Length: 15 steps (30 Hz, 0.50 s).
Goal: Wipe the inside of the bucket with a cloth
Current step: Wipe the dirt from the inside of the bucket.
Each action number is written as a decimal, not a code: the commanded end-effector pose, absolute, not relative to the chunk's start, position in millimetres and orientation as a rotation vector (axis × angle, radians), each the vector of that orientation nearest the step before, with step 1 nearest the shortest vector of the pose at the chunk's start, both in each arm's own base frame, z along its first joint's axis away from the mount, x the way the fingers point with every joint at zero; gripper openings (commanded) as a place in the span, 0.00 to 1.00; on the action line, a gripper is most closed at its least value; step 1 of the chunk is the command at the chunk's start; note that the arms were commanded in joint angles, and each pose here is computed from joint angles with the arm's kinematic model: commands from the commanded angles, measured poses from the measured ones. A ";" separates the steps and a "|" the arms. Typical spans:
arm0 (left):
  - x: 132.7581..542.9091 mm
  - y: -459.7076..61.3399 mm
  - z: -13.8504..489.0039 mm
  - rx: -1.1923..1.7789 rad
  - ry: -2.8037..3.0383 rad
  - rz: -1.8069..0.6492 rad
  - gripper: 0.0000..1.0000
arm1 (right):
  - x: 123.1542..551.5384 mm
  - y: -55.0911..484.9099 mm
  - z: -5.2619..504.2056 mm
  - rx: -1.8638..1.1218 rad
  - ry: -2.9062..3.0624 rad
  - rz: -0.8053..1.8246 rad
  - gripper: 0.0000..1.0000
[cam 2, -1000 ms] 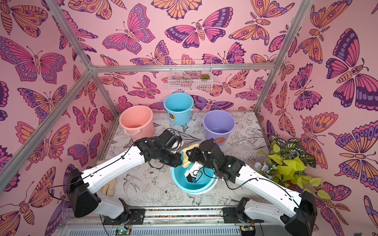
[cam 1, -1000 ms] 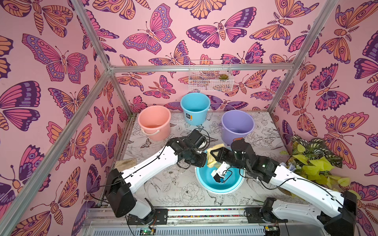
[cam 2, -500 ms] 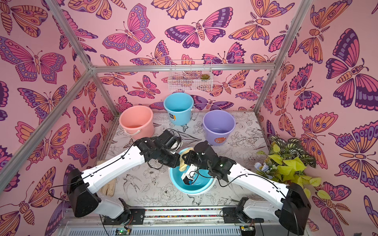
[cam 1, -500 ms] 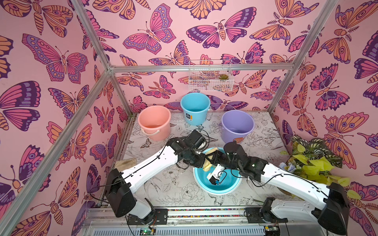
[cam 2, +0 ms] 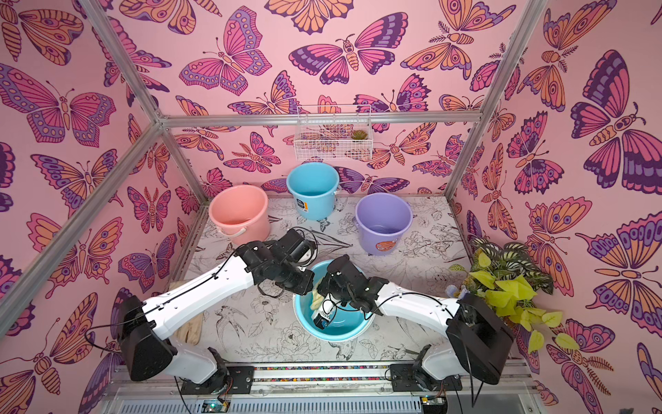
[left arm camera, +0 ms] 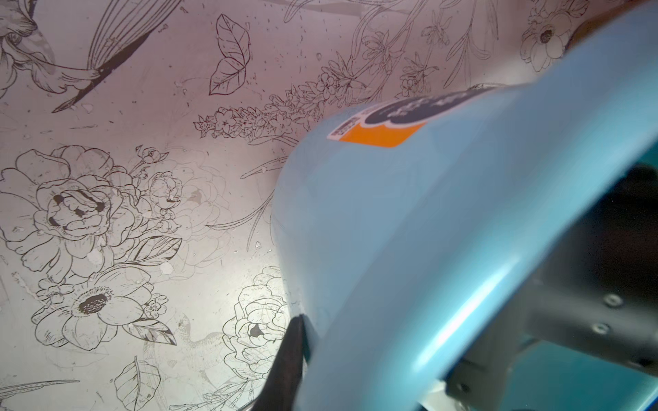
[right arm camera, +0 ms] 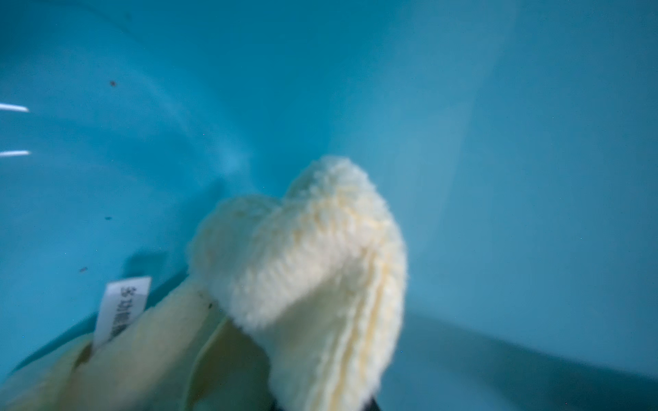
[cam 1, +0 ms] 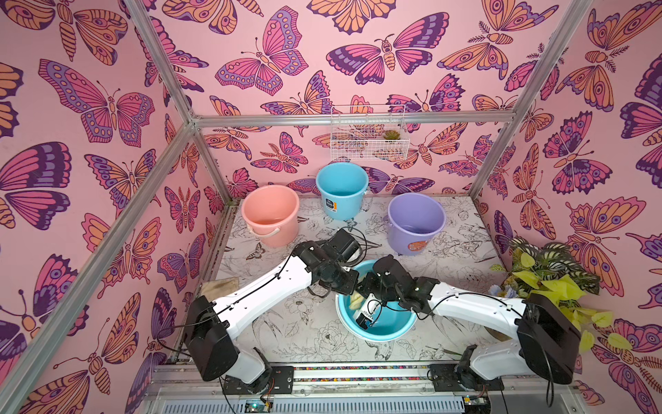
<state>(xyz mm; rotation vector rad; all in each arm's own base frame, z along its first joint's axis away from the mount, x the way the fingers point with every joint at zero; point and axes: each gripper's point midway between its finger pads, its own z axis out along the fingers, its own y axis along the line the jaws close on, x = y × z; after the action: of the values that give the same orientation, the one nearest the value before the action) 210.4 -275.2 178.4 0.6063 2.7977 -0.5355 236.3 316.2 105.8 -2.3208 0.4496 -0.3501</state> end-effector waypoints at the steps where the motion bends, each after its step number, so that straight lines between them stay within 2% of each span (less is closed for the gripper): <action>1: 200.4 -293.1 205.2 0.681 2.726 -0.694 0.00 | 236.1 318.6 90.4 -2.326 0.528 -0.271 0.00; 9: 199.5 -292.5 207.2 0.680 2.720 -0.694 0.00 | 233.0 317.4 55.9 -2.403 0.621 -0.174 0.00; 15: 199.7 -291.7 206.5 0.680 2.721 -0.683 0.00 | 230.9 316.3 53.3 -2.416 0.650 -0.148 0.00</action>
<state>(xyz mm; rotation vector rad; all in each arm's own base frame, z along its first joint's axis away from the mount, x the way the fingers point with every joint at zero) 207.3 -270.0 176.2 0.6098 2.8149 -0.4967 233.6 322.9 65.8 -2.3748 0.5774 -0.1979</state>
